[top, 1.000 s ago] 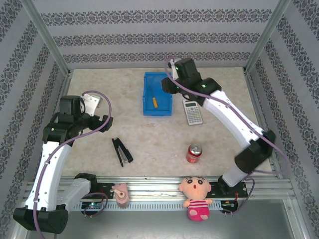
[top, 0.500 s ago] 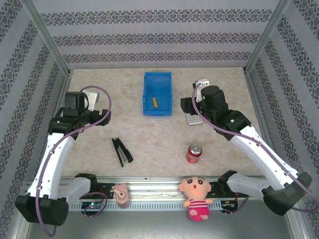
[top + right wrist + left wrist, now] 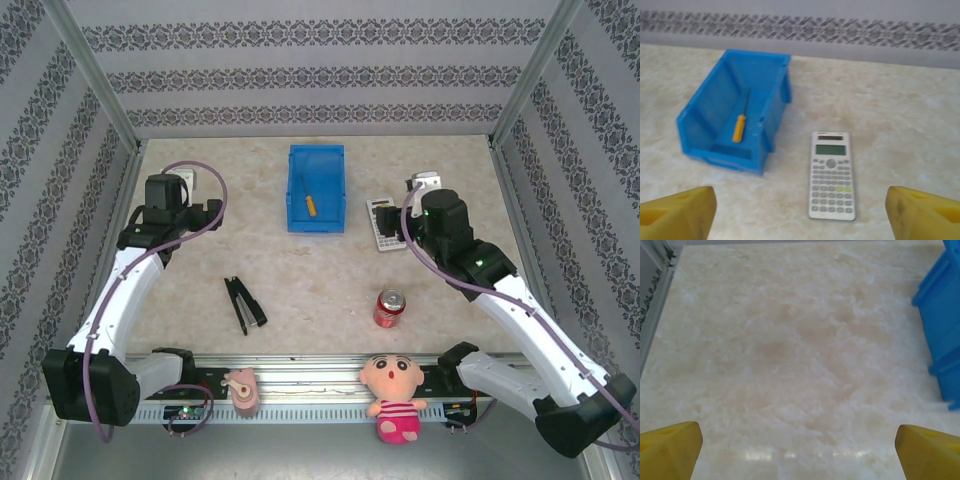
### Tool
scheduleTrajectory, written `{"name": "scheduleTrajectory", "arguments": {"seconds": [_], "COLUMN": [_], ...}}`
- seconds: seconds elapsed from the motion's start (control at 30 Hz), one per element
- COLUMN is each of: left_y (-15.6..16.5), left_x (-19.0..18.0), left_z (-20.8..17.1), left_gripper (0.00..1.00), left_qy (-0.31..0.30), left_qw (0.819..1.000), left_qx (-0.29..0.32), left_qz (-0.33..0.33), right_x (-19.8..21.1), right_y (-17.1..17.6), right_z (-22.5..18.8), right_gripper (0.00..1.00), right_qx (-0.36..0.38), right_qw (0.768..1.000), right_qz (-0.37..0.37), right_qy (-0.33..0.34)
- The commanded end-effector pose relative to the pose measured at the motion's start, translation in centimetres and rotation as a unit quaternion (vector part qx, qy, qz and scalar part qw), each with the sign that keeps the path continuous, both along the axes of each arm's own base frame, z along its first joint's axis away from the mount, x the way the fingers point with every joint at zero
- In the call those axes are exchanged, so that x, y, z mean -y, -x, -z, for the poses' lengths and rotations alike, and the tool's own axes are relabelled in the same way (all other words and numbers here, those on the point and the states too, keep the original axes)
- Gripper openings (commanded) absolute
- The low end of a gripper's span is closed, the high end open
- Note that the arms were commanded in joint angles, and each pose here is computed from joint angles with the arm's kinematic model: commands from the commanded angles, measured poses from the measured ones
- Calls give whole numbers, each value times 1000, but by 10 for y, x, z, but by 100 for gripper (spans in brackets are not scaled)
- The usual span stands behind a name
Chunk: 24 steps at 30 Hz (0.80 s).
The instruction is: Put the screwdriver in the bin
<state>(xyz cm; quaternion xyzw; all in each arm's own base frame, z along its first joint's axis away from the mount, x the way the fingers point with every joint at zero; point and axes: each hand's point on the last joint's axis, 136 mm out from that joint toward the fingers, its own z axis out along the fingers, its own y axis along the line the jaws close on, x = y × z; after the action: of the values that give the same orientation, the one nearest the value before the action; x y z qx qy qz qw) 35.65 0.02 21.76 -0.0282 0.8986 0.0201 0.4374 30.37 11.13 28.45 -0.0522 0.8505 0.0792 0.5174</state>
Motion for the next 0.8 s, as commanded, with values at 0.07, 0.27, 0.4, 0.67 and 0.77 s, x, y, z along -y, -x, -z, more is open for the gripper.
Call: {"name": "scheduleTrajectory", "arguments": {"seconds": [0.07, 0.27, 0.4, 0.67, 0.77], "left_y": [-23, -26, -26, -17, -13], "left_x": [-9, -14, -13, -22, -24], "left_z": [-12, 20, 38, 56, 59], "left_gripper": [99, 99, 99, 99, 99], "left_qy": [0, -23, -30, -20, -25], "left_qw": [994, 989, 988, 983, 981], "left_qx": [107, 144, 151, 172, 186], "left_qz": [-36, -40, -29, -60, -59], "right_x": [50, 96, 105, 124, 130], "right_y": [-22, -48, -55, -43, -35], "right_z": [-28, -19, 2, 29, 33], "right_gripper": [98, 98, 98, 98, 98], "right_qx": [75, 89, 89, 129, 145], "right_qw": [993, 980, 980, 975, 972], "right_qz": [83, 152, 162, 178, 184], "right_qy": [-47, -96, -68, 0, 2]}}
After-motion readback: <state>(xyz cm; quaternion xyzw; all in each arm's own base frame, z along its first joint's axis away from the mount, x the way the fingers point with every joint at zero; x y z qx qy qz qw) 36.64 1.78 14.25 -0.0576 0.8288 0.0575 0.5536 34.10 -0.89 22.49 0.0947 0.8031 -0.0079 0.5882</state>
